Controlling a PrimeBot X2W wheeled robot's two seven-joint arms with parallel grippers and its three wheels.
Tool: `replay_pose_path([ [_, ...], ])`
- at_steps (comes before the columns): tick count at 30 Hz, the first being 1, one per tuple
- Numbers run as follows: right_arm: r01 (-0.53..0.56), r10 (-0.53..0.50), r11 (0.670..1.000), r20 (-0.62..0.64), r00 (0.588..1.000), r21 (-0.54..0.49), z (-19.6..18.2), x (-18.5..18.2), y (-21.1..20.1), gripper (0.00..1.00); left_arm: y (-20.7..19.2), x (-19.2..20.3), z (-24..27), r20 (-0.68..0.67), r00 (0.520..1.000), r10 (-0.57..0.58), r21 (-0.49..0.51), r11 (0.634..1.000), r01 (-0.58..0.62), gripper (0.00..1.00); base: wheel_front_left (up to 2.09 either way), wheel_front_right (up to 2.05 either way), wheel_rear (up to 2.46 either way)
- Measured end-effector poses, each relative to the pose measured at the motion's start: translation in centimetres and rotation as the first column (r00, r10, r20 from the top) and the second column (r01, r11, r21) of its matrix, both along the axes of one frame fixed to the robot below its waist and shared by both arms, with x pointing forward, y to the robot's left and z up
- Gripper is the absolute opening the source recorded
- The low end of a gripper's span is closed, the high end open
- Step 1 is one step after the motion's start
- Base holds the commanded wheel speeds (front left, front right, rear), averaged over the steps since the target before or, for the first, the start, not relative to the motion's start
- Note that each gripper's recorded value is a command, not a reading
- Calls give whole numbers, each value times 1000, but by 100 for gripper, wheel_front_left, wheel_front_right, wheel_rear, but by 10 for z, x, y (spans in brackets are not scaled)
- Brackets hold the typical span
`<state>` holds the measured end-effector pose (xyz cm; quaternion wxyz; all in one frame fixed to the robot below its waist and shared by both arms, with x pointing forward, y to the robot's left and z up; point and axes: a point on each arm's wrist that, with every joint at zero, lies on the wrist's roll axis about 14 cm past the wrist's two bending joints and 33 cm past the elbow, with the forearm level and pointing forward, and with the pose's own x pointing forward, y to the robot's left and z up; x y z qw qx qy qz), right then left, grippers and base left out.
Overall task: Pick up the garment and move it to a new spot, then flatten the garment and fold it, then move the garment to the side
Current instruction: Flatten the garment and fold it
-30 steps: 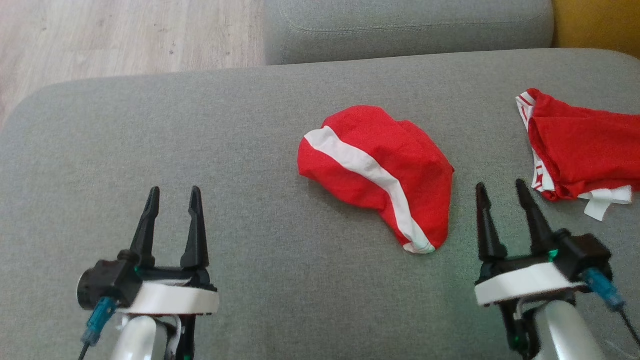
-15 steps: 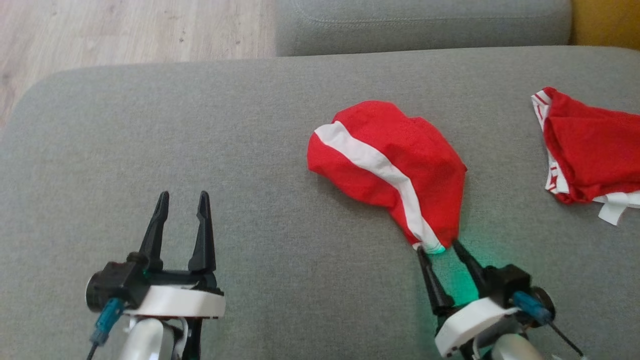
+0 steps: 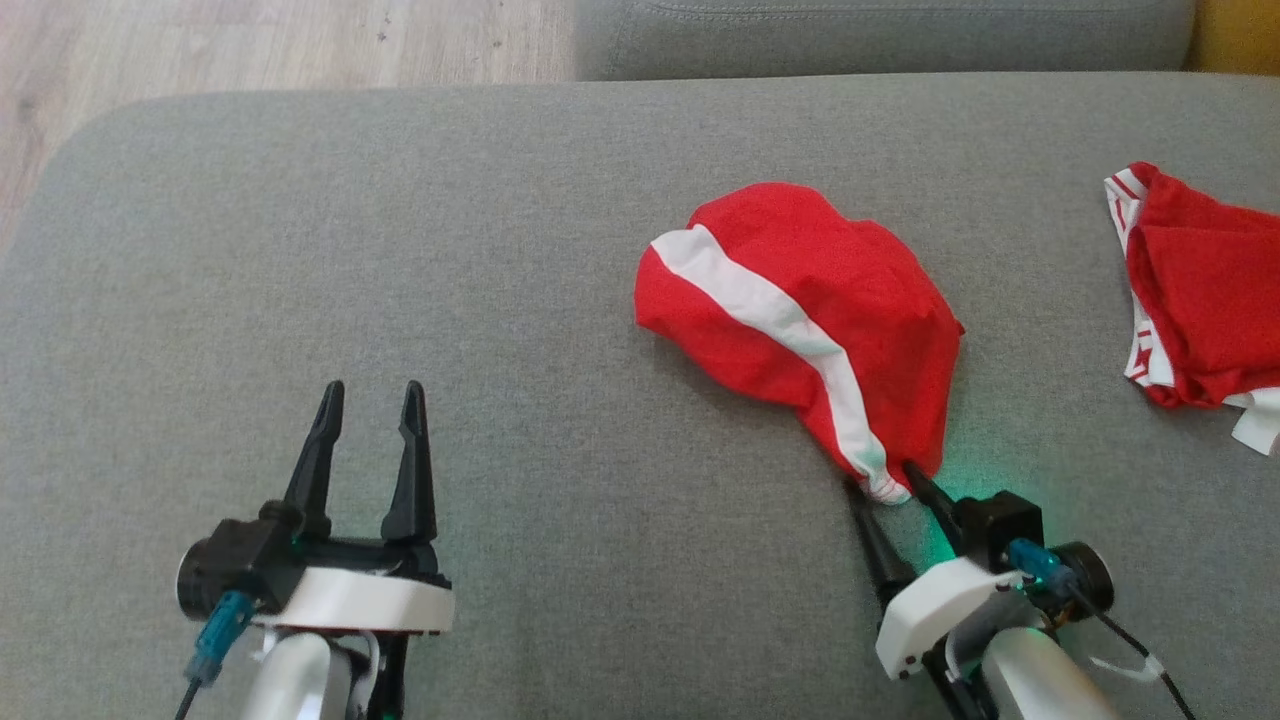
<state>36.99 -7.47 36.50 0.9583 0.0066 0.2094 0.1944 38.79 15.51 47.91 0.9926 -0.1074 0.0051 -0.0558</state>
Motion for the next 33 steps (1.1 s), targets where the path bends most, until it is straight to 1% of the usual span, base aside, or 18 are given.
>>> replay_pose_path([
  [1,-2,2,1000,0,1000,-4,0,1,0,0,0,0,0,-1,1000,-4,-1,1000,4,100,0,0,0],
  [4,3,-3,1000,2,1000,-16,0,6,-3,0,-2,1,-1,-2,1000,-9,-2,1000,9,100,0,0,0],
  [5,12,-12,999,9,1000,-38,0,8,-9,0,-3,1,-1,-1,1000,-13,-3,1000,13,100,0,0,0],
  [9,82,-80,993,28,996,-85,2,13,-37,0,-7,2,2,7,1000,-24,-5,1000,24,100,0,0,0],
  [12,146,-140,981,54,989,-128,6,17,-64,0,-10,3,5,15,999,-33,-7,999,33,100,0,0,0],
  [17,255,-236,947,115,965,-194,19,18,-113,0,-15,3,10,30,998,-46,-11,999,47,100,0,0,0],
  [20,277,-257,936,118,959,-215,19,12,-124,0,-17,3,12,35,998,-51,-12,999,52,100,0,0,0],
  [21,287,-267,932,115,957,-223,18,8,-128,27,-18,3,13,39,998,-53,-12,998,54,100,0,0,0],
  [22,294,-274,928,115,955,-229,17,5,-132,100,-18,3,14,41,998,-55,-12,998,55,100,0,0,0],
  [24,300,-279,926,119,953,-229,19,2,-133,100,-19,2,16,46,997,-57,-14,998,58,100,0,0,0],
  [26,297,-273,932,134,953,-210,23,2,-127,100,-20,2,17,50,997,-59,-14,998,59,100,0,0,0],
  [30,266,-236,957,218,947,-120,49,13,-101,100,-20,0,18,51,997,-58,-19,998,59,100,0,0,0],
  [33,232,-209,971,291,933,-48,75,21,-82,100,-20,-1,19,53,997,-58,-19,998,59,100,0,0,0],
])
